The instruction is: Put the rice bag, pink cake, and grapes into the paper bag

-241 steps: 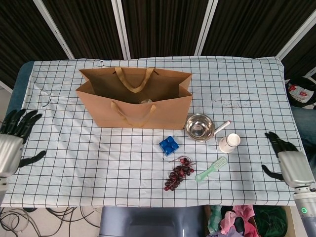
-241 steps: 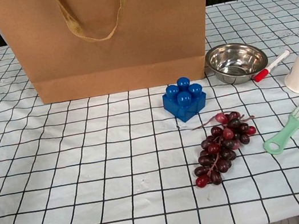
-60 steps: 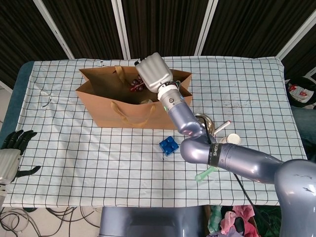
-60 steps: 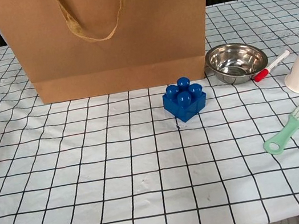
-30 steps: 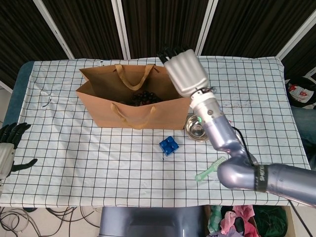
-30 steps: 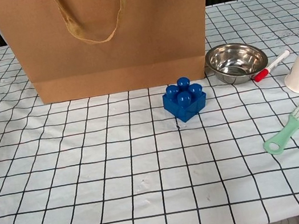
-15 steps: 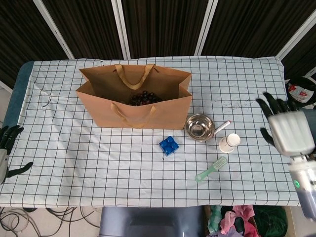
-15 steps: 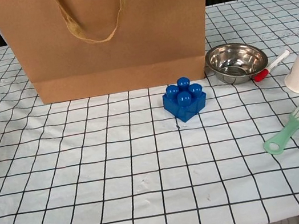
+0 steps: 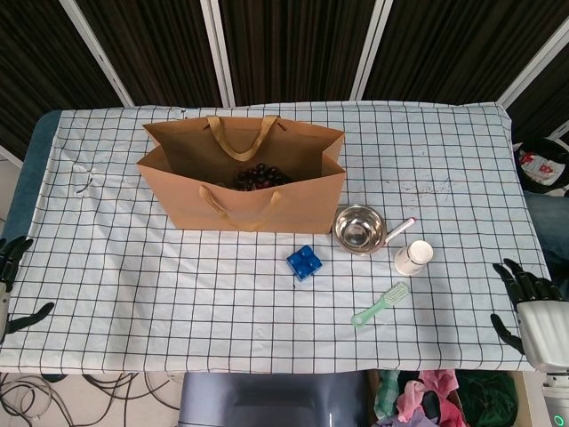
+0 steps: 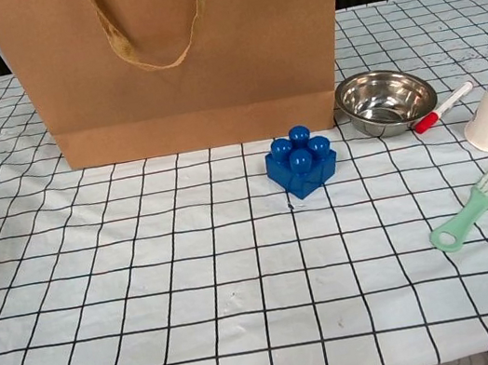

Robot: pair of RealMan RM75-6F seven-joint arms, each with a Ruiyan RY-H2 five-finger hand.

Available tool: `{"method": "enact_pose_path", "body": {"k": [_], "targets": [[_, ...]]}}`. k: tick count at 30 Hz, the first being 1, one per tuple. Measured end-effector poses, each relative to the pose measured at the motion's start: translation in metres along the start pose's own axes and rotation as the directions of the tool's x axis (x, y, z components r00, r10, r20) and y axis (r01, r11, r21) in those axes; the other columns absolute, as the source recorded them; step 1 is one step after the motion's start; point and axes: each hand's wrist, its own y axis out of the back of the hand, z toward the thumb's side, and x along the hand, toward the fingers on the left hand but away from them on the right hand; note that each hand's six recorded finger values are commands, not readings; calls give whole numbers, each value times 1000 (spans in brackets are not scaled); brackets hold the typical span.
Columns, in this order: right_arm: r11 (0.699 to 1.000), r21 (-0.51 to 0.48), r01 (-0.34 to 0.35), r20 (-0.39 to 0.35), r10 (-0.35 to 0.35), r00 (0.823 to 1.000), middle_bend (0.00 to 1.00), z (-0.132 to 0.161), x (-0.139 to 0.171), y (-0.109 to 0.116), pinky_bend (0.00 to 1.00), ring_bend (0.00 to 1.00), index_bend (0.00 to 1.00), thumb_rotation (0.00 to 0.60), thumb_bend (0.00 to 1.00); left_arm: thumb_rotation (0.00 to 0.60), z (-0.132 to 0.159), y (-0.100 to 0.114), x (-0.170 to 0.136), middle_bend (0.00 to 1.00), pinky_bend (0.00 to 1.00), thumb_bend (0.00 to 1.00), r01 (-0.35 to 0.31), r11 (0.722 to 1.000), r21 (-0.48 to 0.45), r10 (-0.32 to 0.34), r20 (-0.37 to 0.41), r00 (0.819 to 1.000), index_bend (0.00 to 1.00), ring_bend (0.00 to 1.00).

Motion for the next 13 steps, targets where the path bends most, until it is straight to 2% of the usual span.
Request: {"method": "enact_pose_path", "body": {"k": [5, 13], "targets": [[1000, 18, -21, 30, 20, 999, 99, -10, 1, -15, 249, 195, 135, 600, 235, 600, 6, -8, -3, 76, 27, 91, 42, 999, -13, -42, 3, 999, 76, 0], [999, 54, -7, 19, 6, 1000, 93, -9, -16, -44, 249, 195, 135, 600, 235, 600, 8, -10, -7, 76, 27, 91, 74, 997, -11, -74, 1, 997, 76, 0]]}}
